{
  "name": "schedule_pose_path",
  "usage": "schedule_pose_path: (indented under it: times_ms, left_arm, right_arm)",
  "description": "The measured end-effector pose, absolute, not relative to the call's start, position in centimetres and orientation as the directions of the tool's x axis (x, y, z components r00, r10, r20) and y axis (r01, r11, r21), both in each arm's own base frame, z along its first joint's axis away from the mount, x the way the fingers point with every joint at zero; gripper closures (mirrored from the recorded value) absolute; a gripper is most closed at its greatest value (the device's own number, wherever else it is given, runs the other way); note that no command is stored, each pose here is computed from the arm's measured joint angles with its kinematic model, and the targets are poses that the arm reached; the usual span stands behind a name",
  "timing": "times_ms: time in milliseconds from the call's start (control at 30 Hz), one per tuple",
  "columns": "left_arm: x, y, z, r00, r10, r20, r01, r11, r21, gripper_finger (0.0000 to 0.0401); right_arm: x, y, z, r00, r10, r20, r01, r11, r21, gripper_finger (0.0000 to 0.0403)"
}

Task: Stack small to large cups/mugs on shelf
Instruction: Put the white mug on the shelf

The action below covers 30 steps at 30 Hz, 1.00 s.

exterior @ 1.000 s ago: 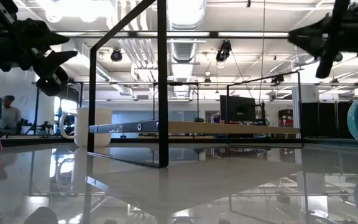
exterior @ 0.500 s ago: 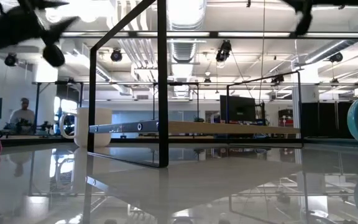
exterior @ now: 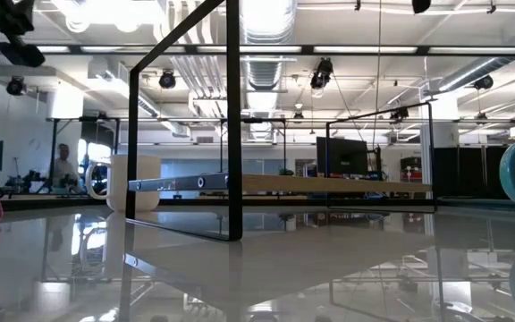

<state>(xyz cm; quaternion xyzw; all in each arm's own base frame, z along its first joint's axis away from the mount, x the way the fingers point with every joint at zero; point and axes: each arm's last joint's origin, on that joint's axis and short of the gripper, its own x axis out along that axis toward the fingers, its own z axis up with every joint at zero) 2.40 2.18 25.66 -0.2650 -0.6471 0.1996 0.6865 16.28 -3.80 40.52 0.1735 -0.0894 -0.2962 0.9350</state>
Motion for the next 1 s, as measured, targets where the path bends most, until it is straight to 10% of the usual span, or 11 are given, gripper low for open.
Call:
schedule_pose_path:
  times_ms: [300,467,633,767,1000]
  left_arm:
    - [1.8,2.4,26.1,0.007,0.721,0.693,0.077,0.691,-0.719,0.0286]
    - [5.2,3.1,27.0,0.255,0.824,0.506,-0.451,0.564,-0.692,0.029]
    - [5.4,3.0,29.1,0.564,0.824,0.051,-0.707,0.515,-0.485,0.0292]
    - [3.6,2.6,30.4,0.516,0.782,-0.349,-0.833,0.362,-0.419,0.0292]
    - [7.3,2.9,31.5,0.468,0.667,-0.58,-0.883,0.363,-0.296,0.0292]
  right_arm:
    - [22.5,-5.3,40.9,0.794,-0.605,-0.05,0.572,0.717,0.399,0.0333]
    - [24.4,-7.6,41.4,0.739,-0.646,-0.189,0.663,0.65,0.37,0.0332]
    - [24.6,-10.5,41.7,0.662,-0.656,-0.363,0.749,0.558,0.357,0.0331]
    - [24.8,-12.6,41.6,0.647,-0.626,-0.435,0.762,0.541,0.355,0.0312]
    - [25.6,-16.0,38.9,0.639,-0.512,-0.574,0.761,0.528,0.376,0.0245]
